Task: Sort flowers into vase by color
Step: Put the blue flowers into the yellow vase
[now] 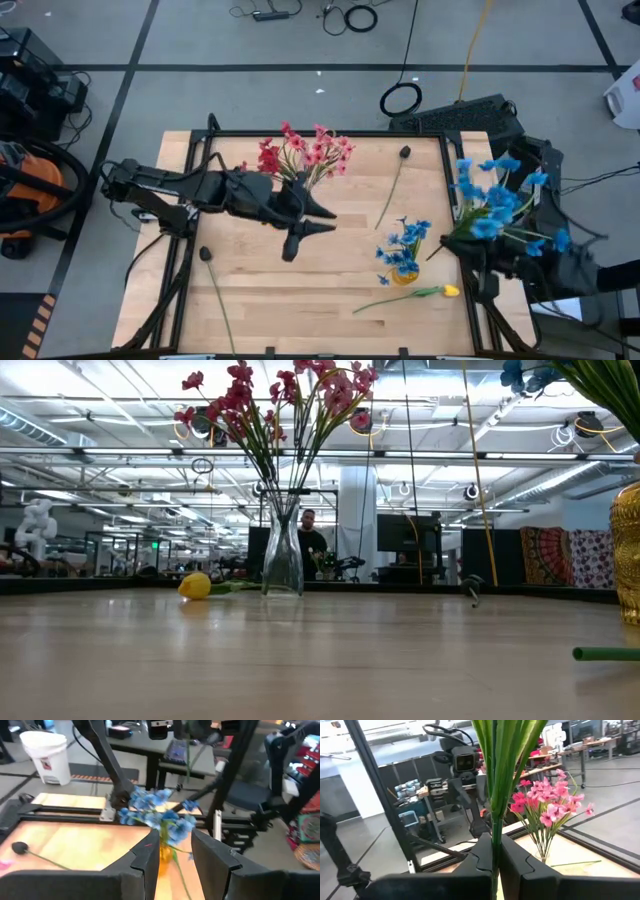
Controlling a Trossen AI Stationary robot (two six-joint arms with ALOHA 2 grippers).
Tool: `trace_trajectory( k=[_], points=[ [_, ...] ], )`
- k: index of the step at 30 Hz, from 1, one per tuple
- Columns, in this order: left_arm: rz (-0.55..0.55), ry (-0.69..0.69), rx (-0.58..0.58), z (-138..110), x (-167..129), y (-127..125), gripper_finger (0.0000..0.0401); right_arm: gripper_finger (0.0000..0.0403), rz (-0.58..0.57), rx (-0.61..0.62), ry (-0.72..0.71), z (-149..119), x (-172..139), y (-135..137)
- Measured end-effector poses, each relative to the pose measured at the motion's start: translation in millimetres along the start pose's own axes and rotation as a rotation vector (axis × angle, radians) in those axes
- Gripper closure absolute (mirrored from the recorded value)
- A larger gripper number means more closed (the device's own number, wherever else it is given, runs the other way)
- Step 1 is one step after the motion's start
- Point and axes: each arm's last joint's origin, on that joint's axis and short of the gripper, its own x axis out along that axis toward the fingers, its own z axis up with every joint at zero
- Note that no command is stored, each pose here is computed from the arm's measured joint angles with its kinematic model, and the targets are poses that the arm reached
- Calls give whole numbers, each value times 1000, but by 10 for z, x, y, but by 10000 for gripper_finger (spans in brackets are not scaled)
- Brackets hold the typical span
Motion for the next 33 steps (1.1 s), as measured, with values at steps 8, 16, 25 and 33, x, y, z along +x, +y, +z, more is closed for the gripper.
trace_trajectory(
  k=[8, 16, 25, 33],
  points=[
    [-74, -46, -65, -400, 173, -184, 283, 402, 19, 0, 6, -341, -41, 227],
    [-124, -47, -183, -928, 303, -299, 283, 402, 39, -16, 34, -706, -43, 210],
    [-133, -46, -225, -1005, 300, -341, 283, 402, 69, -99, 186, -971, -46, 53],
    [-82, -10, -215, -1051, 306, -319, 283, 402, -32, -133, 214, -1091, -28, -217]
  ],
)
